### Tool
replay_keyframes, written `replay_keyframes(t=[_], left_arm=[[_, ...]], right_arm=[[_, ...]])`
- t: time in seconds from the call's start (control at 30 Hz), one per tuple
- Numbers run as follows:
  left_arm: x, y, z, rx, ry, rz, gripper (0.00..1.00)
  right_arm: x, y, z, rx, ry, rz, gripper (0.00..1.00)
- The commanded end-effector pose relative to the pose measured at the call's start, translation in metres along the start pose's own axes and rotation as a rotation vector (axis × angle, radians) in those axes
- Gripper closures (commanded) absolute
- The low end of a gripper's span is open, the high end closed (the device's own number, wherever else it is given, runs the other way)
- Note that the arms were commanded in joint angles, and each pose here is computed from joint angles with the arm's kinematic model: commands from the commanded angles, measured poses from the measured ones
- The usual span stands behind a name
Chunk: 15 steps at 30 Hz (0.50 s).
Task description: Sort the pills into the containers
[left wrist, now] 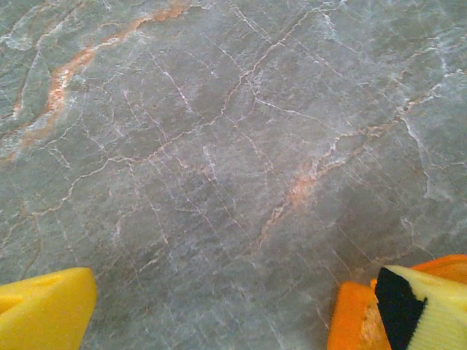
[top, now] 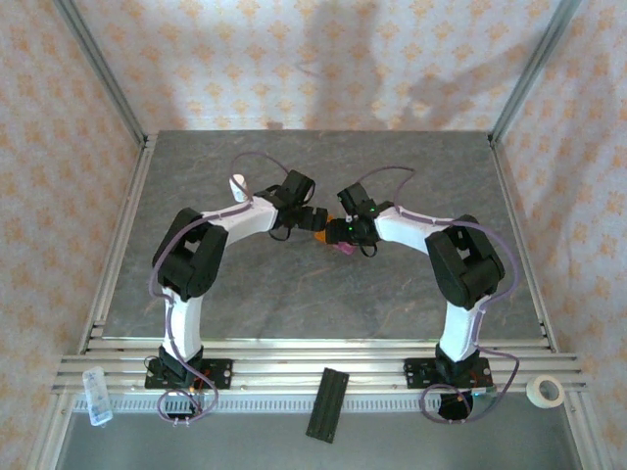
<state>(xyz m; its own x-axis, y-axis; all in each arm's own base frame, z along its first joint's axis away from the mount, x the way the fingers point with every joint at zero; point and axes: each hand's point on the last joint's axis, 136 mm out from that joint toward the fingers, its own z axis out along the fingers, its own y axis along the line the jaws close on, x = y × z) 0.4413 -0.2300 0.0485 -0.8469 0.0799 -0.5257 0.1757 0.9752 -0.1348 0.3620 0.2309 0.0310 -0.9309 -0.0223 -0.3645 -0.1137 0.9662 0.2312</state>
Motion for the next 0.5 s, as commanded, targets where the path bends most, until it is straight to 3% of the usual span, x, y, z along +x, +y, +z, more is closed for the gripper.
replay_keyframes(t=[0.0,0.47], left_arm=[[-0.008,-0.007,0.008,0.030,-0.004,-0.037,0.00],[-0.006,-0.008,0.016,0.048,0.017,-0.068,0.00]], right_arm=[[0.060,-0.035,0.022,0.128,0.189,-0.013,0.21],[0.069,-0.040,0.028,0.137,0.219,-0.027,0.22]])
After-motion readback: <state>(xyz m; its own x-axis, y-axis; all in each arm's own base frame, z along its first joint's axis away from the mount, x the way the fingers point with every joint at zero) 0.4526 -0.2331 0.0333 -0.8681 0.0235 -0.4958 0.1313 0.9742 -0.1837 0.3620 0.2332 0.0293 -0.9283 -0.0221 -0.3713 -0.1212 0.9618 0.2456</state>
